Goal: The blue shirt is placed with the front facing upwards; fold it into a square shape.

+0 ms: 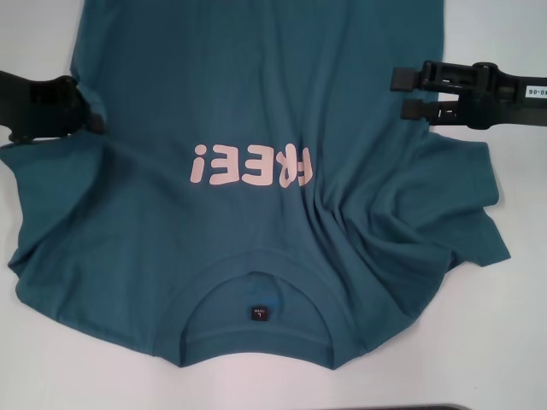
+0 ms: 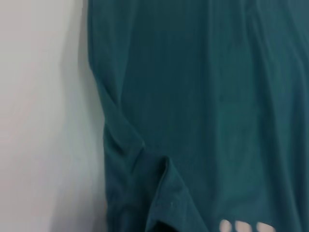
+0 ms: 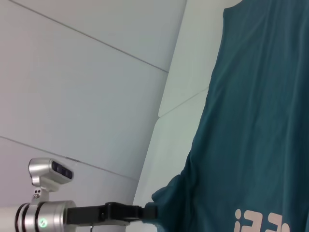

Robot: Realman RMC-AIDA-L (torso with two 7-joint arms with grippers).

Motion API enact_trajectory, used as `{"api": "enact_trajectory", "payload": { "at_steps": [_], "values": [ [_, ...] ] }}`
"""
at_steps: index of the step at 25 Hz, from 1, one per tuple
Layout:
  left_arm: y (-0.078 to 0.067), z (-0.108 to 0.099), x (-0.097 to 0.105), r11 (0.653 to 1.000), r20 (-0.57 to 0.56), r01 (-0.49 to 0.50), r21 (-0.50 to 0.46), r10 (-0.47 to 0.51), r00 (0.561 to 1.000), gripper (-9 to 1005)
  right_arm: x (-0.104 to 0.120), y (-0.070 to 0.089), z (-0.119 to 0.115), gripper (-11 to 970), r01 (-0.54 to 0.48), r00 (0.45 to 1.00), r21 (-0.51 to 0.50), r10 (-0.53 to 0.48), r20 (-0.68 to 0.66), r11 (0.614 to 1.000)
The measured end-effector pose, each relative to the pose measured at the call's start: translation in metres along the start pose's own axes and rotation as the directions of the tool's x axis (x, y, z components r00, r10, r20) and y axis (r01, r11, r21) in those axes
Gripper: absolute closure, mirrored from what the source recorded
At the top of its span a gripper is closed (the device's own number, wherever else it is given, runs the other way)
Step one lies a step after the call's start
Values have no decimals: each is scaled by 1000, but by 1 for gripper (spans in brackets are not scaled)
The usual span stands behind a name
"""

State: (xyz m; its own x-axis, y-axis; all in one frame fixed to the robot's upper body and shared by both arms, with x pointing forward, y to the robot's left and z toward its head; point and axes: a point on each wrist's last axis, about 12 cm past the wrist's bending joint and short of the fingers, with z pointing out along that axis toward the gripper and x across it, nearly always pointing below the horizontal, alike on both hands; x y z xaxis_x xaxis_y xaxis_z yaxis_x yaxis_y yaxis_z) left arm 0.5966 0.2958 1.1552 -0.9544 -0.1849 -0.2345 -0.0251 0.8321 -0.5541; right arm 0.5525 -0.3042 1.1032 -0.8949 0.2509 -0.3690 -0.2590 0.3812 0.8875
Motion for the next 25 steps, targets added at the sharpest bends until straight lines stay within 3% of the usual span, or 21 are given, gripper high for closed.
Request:
{"api": "enact_trajectory", "payload": {
  "at_steps": [4, 9, 14, 25],
  "values": [
    [-3, 10, -4, 999, 6, 1, -48, -1, 1000, 994, 0, 0, 0, 18, 0, 1000, 1, 0, 2, 1000],
    [-11, 20, -6, 999, 6, -7, -40, 8, 1000, 994, -1, 0, -1, 18, 0, 1000, 2, 0, 4, 1000],
    [-16, 23, -7, 999, 6, -18, -27, 18, 1000, 995, -2, 0, 0, 18, 3, 1000, 2, -3, 3, 1000],
    [-26, 22, -6, 993, -18, -115, 16, 115, 993, 886, -2, -1, -2, 18, 1, 1000, 8, -1, 5, 1000]
  ]
}}
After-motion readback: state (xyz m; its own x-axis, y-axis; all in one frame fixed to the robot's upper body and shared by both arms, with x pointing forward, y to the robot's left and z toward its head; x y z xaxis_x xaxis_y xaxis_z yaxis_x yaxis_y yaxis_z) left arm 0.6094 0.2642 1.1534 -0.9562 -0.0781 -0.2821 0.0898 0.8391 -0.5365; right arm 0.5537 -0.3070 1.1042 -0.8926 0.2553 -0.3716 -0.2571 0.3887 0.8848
